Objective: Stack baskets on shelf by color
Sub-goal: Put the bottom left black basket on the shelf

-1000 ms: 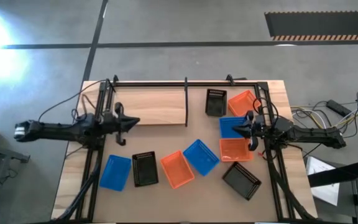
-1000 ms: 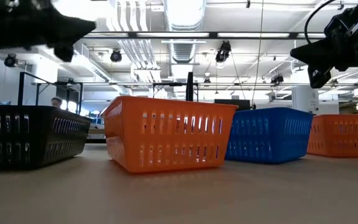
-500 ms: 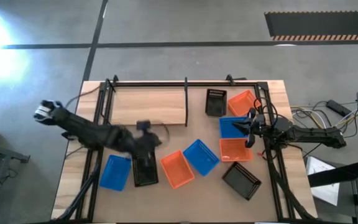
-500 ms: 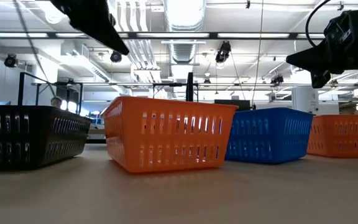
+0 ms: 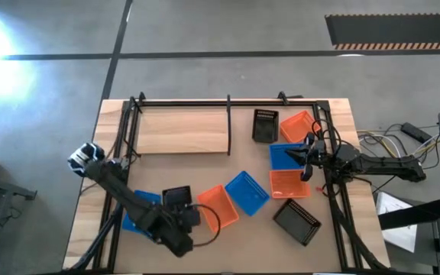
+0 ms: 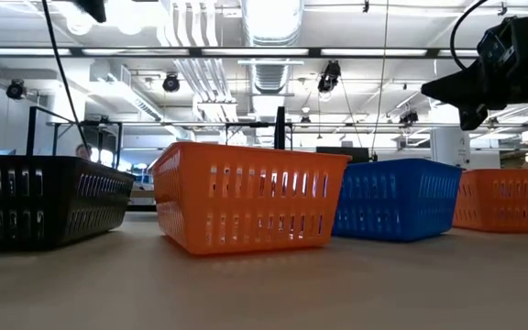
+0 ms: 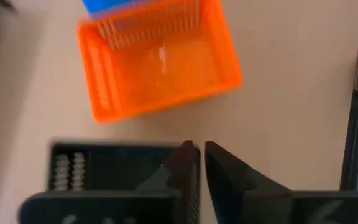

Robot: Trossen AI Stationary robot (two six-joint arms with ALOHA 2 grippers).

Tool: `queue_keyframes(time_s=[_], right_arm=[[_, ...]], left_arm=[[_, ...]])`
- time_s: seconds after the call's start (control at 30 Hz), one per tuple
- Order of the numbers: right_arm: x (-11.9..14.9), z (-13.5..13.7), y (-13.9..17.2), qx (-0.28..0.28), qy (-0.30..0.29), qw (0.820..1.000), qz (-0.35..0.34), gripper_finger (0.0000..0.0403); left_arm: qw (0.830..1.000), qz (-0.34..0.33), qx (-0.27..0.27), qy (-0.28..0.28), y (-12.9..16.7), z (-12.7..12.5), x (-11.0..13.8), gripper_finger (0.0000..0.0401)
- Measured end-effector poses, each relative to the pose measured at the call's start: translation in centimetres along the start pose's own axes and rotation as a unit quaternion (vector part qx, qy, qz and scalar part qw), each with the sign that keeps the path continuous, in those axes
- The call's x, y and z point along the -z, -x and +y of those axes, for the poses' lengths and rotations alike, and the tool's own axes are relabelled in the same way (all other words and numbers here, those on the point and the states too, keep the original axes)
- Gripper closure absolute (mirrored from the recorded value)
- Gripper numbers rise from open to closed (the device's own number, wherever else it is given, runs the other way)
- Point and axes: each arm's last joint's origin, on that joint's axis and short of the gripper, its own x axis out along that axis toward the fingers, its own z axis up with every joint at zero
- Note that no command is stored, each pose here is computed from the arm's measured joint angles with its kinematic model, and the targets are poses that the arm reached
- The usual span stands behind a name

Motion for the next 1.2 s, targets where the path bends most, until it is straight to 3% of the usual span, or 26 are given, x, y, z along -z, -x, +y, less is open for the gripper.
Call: queue_keyframes(time_s=[0.33, 0.5, 0.67, 0.93, 1.1, 1.2], right_arm=[[0.0, 0.0, 0.0, 0.000, 0.000, 1.000, 0.000, 0.0394], [0.0, 0.0, 0.0, 0.000, 0.003, 1.000, 0.001, 0.0394], [0.3, 0.0, 0.0, 0.002, 0.006, 1.000, 0.013, 0.0394], [0.4, -0.1, 0.0, 0.002, 0.007, 1.000, 0.018, 0.0394], [0.4, -0.1, 0.0, 0.003, 0.007, 1.000, 0.019, 0.0394], [0.4, -0.1, 0.0, 0.003, 0.007, 1.000, 0.019, 0.0394]], left_arm=[[0.991, 0.114, -0.023, 0.061, -2.5, -0.1, 3.2, 0.0237], [0.989, 0.136, -0.034, 0.052, -4.0, 0.4, 4.6, 0.0213], [0.991, 0.128, -0.020, 0.041, -5.6, 0.5, 5.5, 0.0237], [0.992, 0.123, -0.012, 0.034, -7.1, 0.8, 6.4, 0.0324], [0.993, 0.114, -0.019, 0.021, -7.3, 1.1, 6.0, 0.0389], [0.994, 0.113, -0.015, 0.005, -6.8, 1.2, 5.2, 0.0396]])
